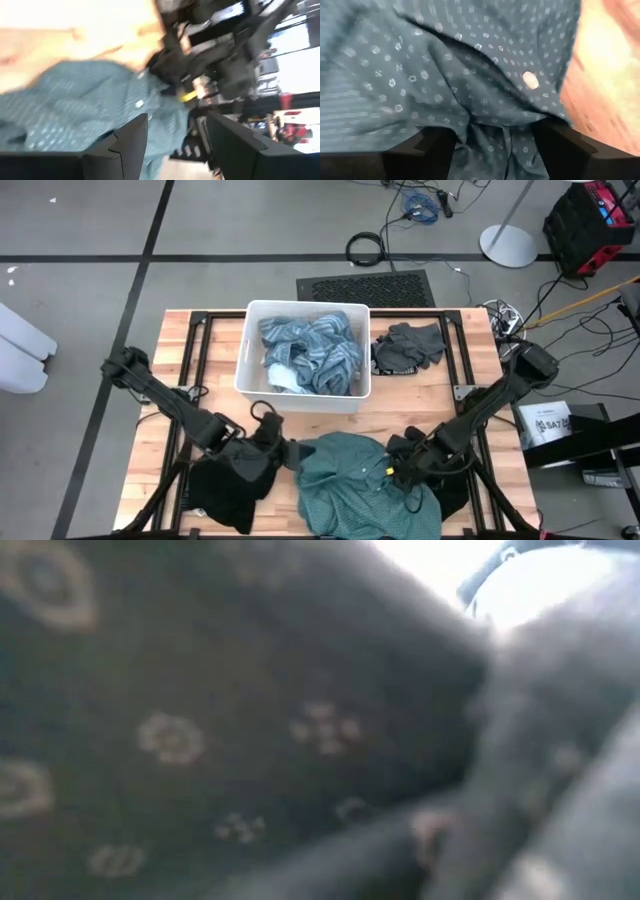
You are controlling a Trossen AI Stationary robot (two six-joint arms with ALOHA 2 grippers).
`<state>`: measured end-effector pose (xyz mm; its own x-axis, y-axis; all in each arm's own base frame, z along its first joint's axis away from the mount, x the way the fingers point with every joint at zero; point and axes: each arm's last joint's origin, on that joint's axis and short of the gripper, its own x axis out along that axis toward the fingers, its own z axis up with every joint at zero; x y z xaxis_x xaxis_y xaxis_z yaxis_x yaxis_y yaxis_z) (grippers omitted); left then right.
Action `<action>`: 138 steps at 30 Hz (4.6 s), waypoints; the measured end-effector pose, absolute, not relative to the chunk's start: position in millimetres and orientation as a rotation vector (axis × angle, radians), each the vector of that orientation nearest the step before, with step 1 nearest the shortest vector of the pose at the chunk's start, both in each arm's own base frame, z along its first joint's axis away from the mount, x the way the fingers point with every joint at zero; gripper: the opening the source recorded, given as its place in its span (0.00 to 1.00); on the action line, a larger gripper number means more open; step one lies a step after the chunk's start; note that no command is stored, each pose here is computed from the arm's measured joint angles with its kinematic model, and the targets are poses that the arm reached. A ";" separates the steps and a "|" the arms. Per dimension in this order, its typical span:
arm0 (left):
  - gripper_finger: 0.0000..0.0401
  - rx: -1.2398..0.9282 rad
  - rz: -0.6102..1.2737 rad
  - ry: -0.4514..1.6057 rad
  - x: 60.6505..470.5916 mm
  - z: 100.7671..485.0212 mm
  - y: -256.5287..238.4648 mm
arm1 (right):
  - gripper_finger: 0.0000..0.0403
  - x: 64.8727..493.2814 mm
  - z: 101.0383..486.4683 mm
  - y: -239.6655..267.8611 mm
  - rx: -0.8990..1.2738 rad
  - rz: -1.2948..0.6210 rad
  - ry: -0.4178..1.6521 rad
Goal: Sort clothes
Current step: Put the green polo shirt into the white laundry bin
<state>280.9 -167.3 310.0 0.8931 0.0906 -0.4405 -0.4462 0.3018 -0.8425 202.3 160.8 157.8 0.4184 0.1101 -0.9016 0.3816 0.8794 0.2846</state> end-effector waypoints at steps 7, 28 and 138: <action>0.53 -1.193 0.297 0.167 273.5 340.2 -159.7 | 0.58 215.9 122.6 171.1 0.497 -0.240 1.199; 0.53 -1.175 0.292 0.144 270.2 345.9 -157.3 | 0.01 204.0 200.9 155.9 0.780 -0.201 0.996; 0.50 0.004 -0.388 0.689 439.0 316.8 -107.7 | 0.49 160.9 340.7 116.3 1.037 0.218 0.174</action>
